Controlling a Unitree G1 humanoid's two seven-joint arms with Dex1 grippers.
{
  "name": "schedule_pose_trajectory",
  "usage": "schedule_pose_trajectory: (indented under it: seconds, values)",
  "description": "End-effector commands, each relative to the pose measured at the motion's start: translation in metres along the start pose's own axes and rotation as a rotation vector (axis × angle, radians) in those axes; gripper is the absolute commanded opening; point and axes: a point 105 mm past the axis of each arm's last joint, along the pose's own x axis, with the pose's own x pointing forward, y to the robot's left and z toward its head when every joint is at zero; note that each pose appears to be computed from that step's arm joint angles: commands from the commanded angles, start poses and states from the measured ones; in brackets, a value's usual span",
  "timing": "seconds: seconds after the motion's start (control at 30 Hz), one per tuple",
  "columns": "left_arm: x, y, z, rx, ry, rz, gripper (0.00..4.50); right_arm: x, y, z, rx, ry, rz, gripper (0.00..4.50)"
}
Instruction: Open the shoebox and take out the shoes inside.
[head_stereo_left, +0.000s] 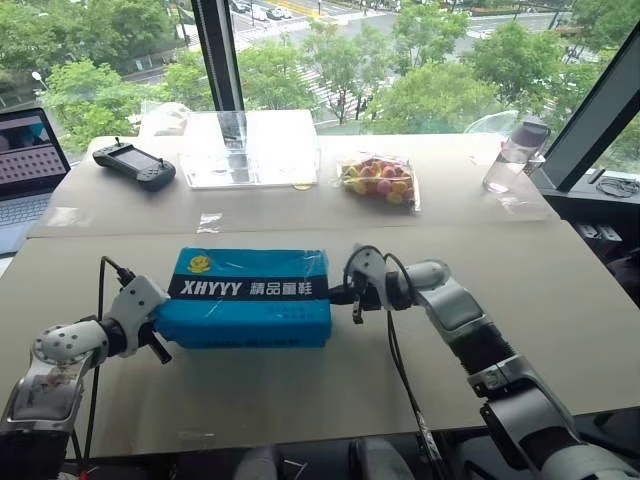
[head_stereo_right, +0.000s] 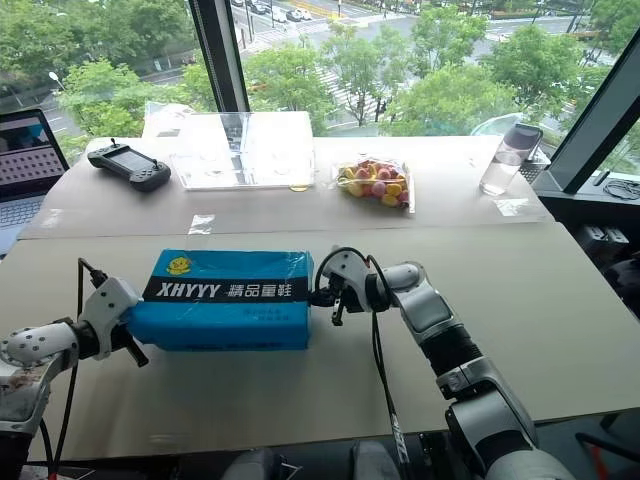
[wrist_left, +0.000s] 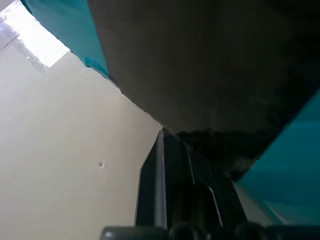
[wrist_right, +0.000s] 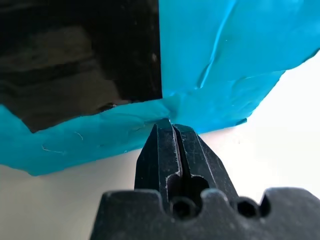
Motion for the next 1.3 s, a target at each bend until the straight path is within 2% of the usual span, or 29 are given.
schedule_pose_trajectory:
  seconds: [0.03,0.1,0.23,0.33,0.43,0.53,0.6,0.67,0.77,0.8,0.9,1.0,1.1,1.23,1.3]
  values:
    - [0.006,-0.011,0.023,0.034,-0.082,-0.018,0.00,0.002,0.014,0.009,-0.036,-0.022,0.075,0.03]
    - [0.005,-0.004,0.021,0.064,-0.054,0.016,0.00,-0.005,0.015,0.004,-0.038,0.002,0.071,0.03]
    - [-0.016,0.046,0.005,0.126,0.067,0.220,0.00,-0.027,0.007,-0.009,-0.033,0.054,0.012,0.03]
    - [-0.034,0.073,0.009,0.131,0.069,0.311,0.00,-0.055,-0.007,-0.015,-0.026,0.094,-0.055,0.03]
    - [-0.045,0.083,0.011,0.172,0.096,0.309,0.00,-0.084,-0.017,-0.019,-0.028,0.140,-0.098,0.03]
    - [-0.063,0.105,0.030,0.127,0.022,0.367,0.00,-0.110,-0.010,-0.006,0.010,0.104,-0.050,0.03]
    - [-0.072,0.109,0.050,0.063,-0.073,0.337,0.50,-0.118,0.008,0.017,0.088,-0.013,0.054,0.00]
    - [-0.077,0.101,0.068,0.014,-0.155,0.232,1.05,-0.121,0.035,0.030,0.125,-0.064,0.198,0.00]
    - [-0.085,0.091,0.087,0.005,-0.201,0.118,2.08,-0.116,0.061,0.027,0.166,-0.045,0.309,0.00]
    - [-0.089,0.091,0.092,0.008,-0.194,0.090,2.29,-0.111,0.064,0.023,0.180,-0.036,0.319,0.00]
    - [-0.106,0.097,0.113,-0.010,-0.222,0.035,3.35,-0.094,0.070,0.012,0.209,-0.024,0.334,0.00]
    - [-0.119,0.093,0.133,0.007,-0.249,-0.059,4.40,-0.069,0.067,0.011,0.231,-0.074,0.292,0.00]
    - [-0.132,0.082,0.159,0.053,-0.297,-0.154,4.48,-0.058,0.072,0.007,0.294,-0.106,0.309,0.00]
    - [-0.155,0.072,0.200,0.088,-0.530,-0.223,4.48,-0.054,0.084,-0.007,0.346,-0.081,0.348,0.00]
    - [-0.159,0.072,0.208,0.084,-0.561,-0.220,4.48,-0.052,0.088,-0.012,0.351,-0.072,0.356,0.00]
